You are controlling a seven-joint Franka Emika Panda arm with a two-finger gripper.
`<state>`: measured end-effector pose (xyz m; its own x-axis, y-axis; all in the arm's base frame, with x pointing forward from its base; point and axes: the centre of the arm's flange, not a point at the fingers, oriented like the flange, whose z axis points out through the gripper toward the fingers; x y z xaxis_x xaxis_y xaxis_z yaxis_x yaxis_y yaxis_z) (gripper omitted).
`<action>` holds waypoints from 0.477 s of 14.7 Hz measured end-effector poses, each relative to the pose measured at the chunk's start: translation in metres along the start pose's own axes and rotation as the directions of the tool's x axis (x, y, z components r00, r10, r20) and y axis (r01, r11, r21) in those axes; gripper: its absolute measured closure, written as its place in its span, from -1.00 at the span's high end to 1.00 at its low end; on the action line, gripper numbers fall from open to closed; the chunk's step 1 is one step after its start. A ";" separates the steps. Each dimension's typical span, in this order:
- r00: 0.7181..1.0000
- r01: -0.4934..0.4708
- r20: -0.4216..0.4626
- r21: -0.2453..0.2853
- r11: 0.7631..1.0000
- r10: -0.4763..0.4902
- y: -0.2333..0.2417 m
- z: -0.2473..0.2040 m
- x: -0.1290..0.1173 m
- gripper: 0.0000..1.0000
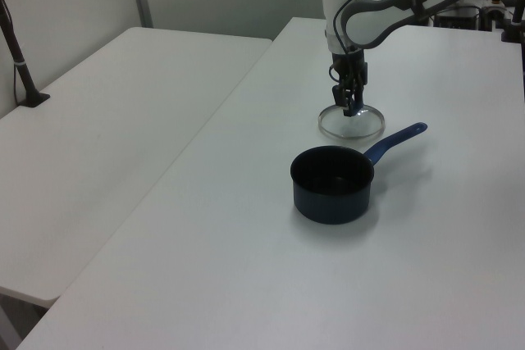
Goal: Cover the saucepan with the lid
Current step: 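Lift the lid by its knob and carry it over the saucepan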
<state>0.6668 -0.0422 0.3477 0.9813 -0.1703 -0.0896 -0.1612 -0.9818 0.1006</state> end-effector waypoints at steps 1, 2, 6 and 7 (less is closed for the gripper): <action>1.000 -0.001 0.000 0.001 1.000 0.001 0.001 -0.008 0.000 0.21; 1.000 -0.004 0.009 0.001 1.000 0.004 0.003 -0.020 -0.001 0.21; 1.000 -0.018 -0.001 0.013 1.000 0.018 0.014 -0.087 -0.010 0.21; 1.000 -0.021 -0.008 0.016 1.000 0.021 0.017 -0.099 -0.013 0.21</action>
<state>0.6617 -0.0479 0.4489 0.9785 -0.1904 -0.0798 -0.1835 -0.9792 0.0867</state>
